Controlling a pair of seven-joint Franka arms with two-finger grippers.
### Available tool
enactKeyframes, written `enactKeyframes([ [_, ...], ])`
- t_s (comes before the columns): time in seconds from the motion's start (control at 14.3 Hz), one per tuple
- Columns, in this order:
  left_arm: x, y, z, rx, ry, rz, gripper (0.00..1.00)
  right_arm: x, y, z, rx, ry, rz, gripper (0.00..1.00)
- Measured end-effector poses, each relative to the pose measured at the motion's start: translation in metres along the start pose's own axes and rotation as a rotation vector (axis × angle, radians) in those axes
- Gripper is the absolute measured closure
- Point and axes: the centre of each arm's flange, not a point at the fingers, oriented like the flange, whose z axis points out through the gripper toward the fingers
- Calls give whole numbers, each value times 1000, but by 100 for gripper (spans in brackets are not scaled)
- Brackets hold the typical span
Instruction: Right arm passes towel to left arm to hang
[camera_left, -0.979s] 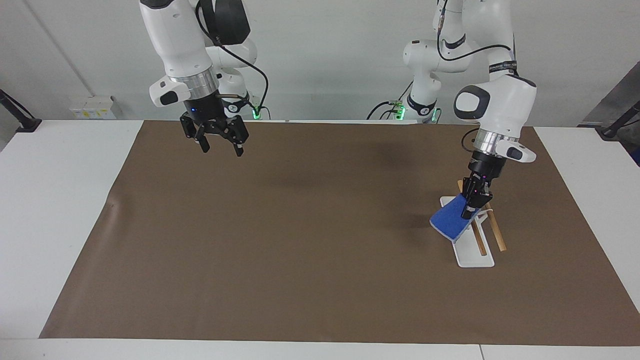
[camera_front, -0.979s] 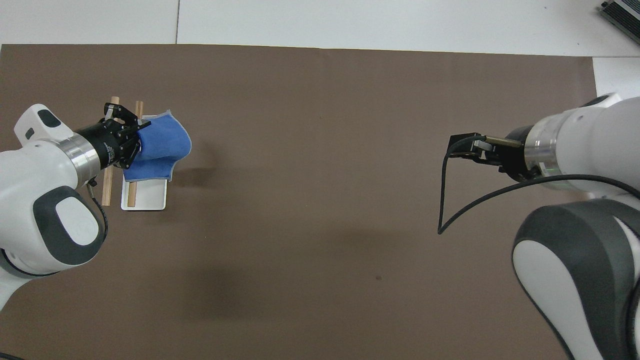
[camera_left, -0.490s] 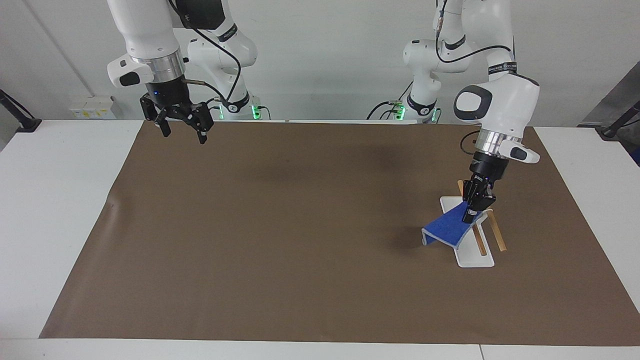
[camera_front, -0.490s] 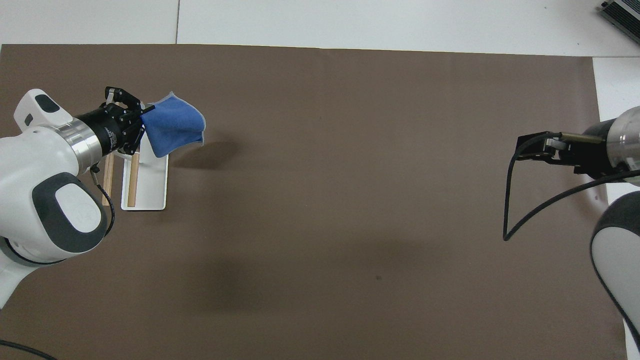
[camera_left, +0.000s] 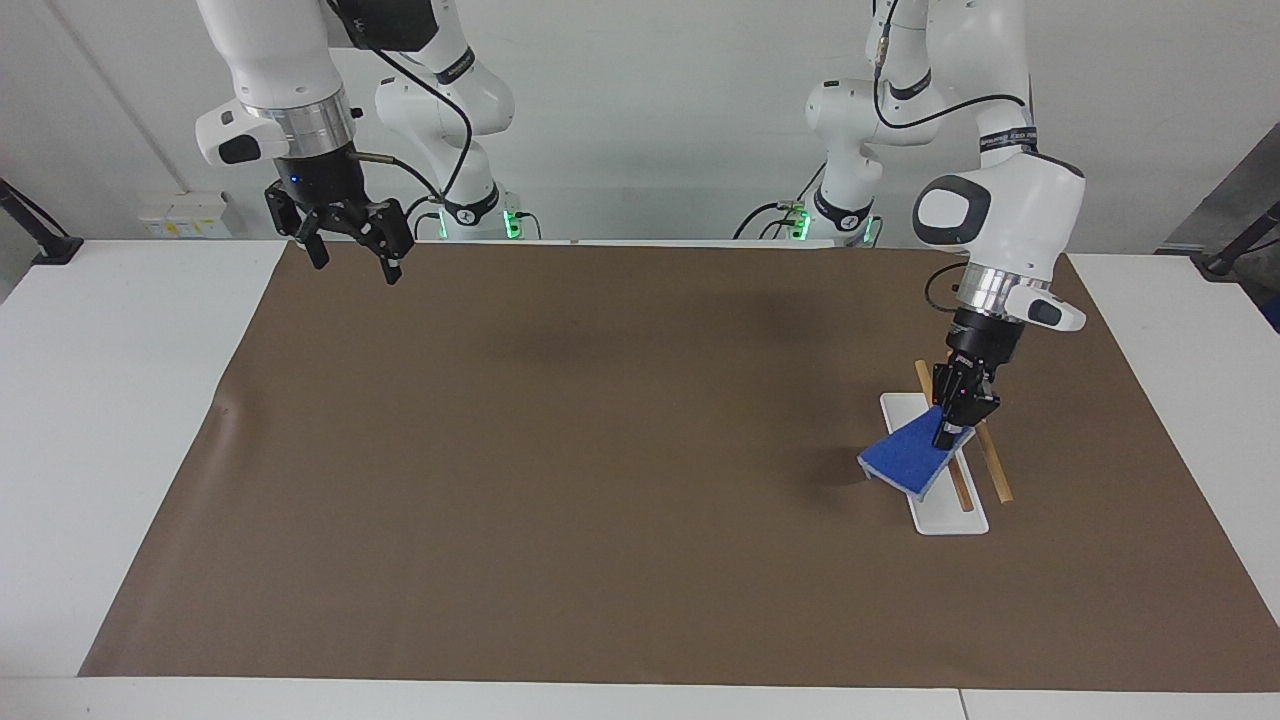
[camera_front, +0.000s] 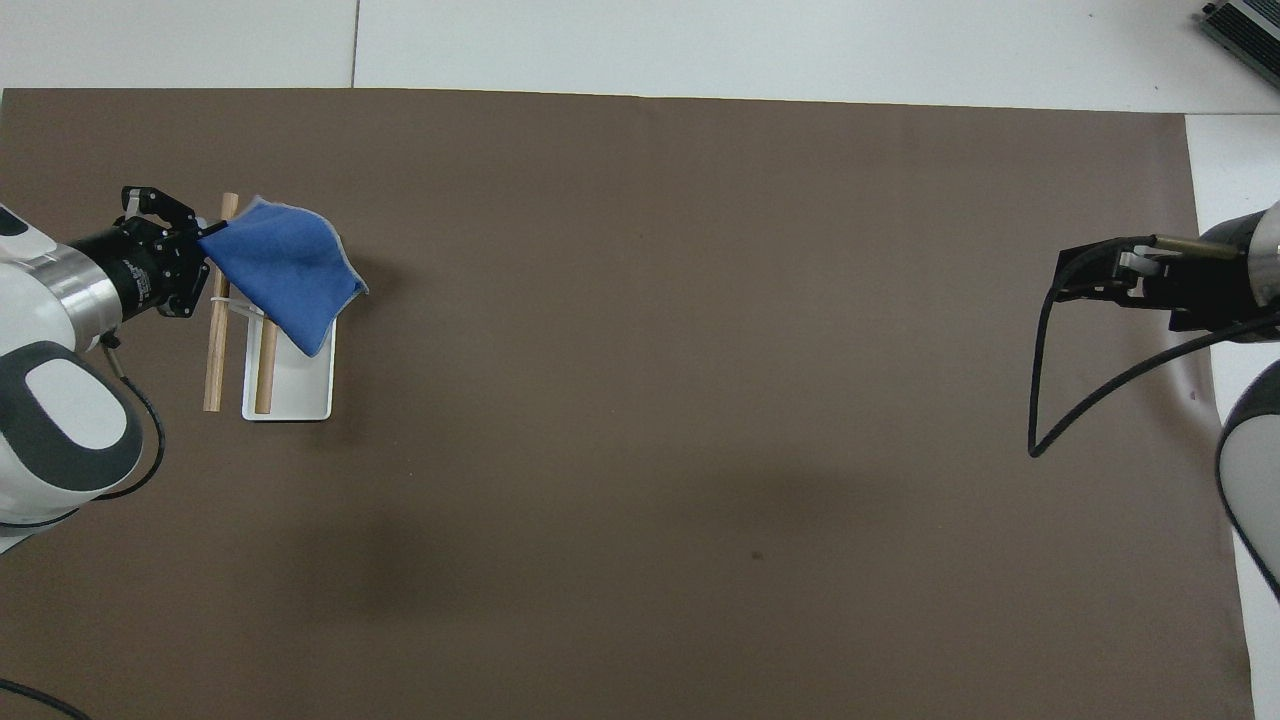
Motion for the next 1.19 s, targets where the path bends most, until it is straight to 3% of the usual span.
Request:
enactKeyframes([
  [0.77,45,-7,-9,-3,47,-57,98,5,18,5,-8,-20,-114,0],
  [1.19,49,-50,4,74,46,-82,98,7,28,6,-9,-21,-137,0],
])
